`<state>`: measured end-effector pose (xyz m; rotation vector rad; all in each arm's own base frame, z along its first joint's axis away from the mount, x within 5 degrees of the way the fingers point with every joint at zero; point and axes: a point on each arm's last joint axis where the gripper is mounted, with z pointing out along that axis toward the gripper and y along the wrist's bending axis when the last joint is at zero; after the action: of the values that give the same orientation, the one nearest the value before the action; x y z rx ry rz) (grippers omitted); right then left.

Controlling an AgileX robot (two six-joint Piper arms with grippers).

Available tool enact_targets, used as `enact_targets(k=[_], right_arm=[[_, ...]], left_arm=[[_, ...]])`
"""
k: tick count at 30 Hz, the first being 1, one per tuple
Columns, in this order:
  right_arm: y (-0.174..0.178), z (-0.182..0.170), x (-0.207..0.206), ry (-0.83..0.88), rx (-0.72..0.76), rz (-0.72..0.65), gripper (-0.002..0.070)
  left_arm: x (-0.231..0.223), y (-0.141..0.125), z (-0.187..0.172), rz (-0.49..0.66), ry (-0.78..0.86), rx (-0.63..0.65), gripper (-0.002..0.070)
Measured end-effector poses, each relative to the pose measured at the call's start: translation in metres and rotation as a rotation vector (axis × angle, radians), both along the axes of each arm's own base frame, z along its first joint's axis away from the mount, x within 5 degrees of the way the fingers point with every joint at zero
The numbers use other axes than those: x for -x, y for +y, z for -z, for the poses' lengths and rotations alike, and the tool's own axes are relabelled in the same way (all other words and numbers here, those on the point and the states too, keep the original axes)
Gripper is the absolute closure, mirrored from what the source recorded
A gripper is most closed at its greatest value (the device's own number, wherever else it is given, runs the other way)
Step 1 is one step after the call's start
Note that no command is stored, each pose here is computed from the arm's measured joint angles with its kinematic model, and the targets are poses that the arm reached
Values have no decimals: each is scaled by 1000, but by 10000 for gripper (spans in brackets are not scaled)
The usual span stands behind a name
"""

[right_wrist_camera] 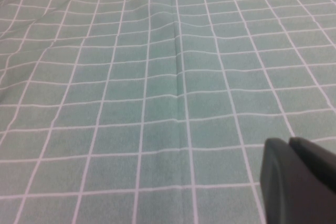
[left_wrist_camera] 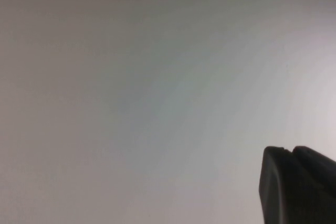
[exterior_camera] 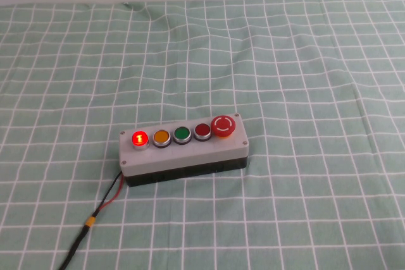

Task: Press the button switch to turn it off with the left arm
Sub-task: Press the button to turn off

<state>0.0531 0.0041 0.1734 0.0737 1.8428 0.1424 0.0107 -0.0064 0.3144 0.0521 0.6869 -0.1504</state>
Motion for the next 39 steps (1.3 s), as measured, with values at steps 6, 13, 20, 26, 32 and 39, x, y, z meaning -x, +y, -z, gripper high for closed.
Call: enact_targets(k=[6,13,20,26,32,39], right_arm=[[0,0,0,0,0,0,694],[0,0,0,0,0,0,694],[0,0,0,0,0,0,694],[0,0,0,0,0,0,694],[0,0,0,0,0,0,694],[0,0,0,0,0,0,694]], left_arm=[[19,3,-43,-20,31,10,677],[10,5,-76,-25,239,36,677],[-37,6,-78,5,653,132,677],[-68,3,-60,21,925,184,677],[-83,2,-52,26,1013,200,677],[-92,1,-47,27,1065,207,677]])
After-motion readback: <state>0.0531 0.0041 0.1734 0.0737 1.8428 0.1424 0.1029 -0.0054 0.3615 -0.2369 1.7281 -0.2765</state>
